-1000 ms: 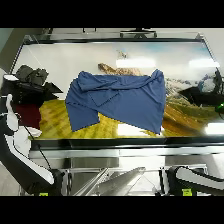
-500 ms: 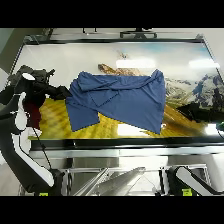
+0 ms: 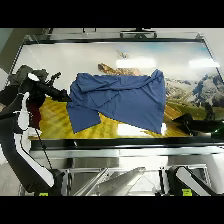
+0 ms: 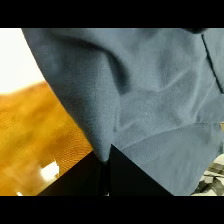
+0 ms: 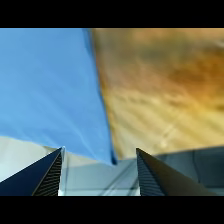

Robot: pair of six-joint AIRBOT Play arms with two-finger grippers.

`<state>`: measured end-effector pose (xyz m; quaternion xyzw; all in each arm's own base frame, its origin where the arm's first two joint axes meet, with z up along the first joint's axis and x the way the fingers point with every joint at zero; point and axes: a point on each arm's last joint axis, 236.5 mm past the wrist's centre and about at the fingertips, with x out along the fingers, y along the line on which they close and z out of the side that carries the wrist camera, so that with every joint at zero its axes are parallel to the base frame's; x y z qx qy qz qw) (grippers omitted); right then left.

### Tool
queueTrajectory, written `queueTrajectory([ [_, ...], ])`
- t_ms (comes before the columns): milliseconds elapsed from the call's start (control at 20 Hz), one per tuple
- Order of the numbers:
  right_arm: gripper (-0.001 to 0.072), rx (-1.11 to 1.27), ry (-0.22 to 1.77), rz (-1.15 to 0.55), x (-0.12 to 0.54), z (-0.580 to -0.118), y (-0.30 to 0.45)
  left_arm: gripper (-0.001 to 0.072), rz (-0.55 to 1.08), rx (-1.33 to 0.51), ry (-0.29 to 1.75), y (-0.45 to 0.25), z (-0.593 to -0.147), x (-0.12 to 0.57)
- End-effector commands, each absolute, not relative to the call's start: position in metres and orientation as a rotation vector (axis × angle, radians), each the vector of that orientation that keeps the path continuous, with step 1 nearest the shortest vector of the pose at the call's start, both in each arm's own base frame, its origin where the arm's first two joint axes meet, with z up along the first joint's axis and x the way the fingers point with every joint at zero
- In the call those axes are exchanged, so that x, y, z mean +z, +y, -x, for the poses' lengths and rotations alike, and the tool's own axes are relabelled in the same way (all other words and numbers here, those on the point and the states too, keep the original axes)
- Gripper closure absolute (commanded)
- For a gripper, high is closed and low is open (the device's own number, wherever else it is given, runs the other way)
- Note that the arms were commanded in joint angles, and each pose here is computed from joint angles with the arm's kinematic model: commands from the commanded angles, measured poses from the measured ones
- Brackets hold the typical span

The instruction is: Fold the shirts.

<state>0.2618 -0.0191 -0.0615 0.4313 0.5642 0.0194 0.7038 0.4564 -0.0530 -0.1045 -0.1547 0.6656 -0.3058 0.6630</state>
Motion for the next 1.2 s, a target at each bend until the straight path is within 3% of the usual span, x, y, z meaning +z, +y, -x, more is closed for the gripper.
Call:
queueTrajectory([
  [0,0.0196,0.001,1.322,-0.952,-0.094,-0.247,-0.001,0.0675,0.353,-0.706,1.514,-0.053,-0.453,-0.102],
  [250,0.0238,0.066,1.376,-0.867,-0.127,-0.262,0.034,0.0675,0.355,-0.715,1.524,-0.054,-0.45,-0.102],
  [500,0.0245,0.179,1.341,-0.962,-0.132,-0.279,0.062,0.0675,0.358,-0.73,1.543,-0.055,-0.444,-0.1],
  [600,0.0468,0.225,1.3,-0.978,-0.124,-0.287,0.068,0.0675,0.359,-0.737,1.55,-0.055,-0.442,-0.099],
  [650,0.0506,0.247,1.292,-0.984,-0.119,-0.289,0.07,0.0675,0.358,-0.743,1.554,-0.056,-0.441,-0.097],
  [700,0.0669,0.274,1.29,-0.98,-0.113,-0.292,0.072,0.0682,0.352,-0.755,1.557,-0.056,-0.441,-0.092],
  [750,0.0698,0.301,1.281,-0.977,-0.105,-0.296,0.073,0.0682,0.342,-0.769,1.553,-0.055,-0.442,-0.084],
  [900,0.07,0.417,1.208,-0.932,-0.057,-0.322,0.075,0.0685,0.358,-0.825,1.516,-0.061,-0.449,-0.037],
  [1150,0.07,0.571,0.828,-0.697,0.124,-0.364,0.064,0.0693,0.539,-1.216,1.038,-0.129,-0.429,0.136],
])
